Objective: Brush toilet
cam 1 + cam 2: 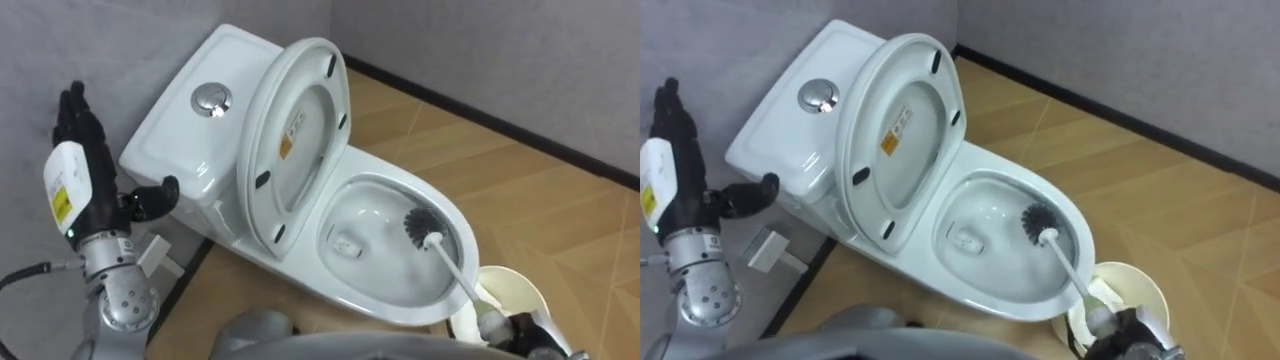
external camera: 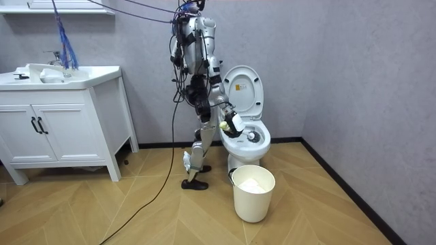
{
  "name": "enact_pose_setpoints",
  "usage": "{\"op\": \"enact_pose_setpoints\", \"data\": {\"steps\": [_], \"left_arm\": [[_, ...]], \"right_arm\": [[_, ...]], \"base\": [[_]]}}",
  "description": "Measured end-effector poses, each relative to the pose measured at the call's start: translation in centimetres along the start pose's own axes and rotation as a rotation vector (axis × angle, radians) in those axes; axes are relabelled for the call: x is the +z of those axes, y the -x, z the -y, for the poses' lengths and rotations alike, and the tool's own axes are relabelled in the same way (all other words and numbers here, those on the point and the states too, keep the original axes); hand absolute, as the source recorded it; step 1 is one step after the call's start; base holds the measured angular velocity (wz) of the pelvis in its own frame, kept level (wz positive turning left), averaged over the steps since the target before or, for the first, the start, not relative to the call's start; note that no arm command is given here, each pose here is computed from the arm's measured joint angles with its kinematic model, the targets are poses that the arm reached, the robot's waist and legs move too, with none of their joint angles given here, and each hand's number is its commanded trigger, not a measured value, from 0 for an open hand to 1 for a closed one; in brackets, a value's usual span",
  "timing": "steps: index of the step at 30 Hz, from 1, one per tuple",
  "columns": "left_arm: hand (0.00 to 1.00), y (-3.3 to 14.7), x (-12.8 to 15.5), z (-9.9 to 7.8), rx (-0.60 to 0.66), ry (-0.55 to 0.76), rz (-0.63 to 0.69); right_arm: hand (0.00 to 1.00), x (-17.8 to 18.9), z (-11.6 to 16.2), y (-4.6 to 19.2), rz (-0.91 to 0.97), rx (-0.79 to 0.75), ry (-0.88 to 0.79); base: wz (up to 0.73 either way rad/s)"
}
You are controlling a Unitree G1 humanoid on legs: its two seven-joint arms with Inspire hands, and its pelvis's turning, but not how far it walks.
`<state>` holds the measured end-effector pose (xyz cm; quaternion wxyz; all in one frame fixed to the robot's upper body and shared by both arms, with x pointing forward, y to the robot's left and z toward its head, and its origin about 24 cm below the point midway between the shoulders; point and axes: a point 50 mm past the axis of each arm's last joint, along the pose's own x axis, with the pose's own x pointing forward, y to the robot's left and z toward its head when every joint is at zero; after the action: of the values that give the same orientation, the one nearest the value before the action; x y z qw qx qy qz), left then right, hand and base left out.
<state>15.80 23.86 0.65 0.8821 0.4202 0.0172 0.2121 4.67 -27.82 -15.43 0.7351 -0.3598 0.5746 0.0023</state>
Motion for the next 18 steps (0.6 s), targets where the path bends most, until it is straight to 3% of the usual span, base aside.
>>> {"op": "enact_pose_setpoints", "data": {"steps": [6, 18], "left_arm": [[0.00, -0.1, 0.2, -0.1, -0.023, -0.083, 0.060], [0.00, 2.1, -0.6, 2.8, -0.227, -0.090, 0.028]], "right_arm": [[1.00, -0.2, -0.1, 0.0, -0.003, 0.055, 0.026], [1.00, 0.1, 0.1, -0.1, -0.001, 0.079, 0.037]], "base": [[0.00], [-0.05]]}}
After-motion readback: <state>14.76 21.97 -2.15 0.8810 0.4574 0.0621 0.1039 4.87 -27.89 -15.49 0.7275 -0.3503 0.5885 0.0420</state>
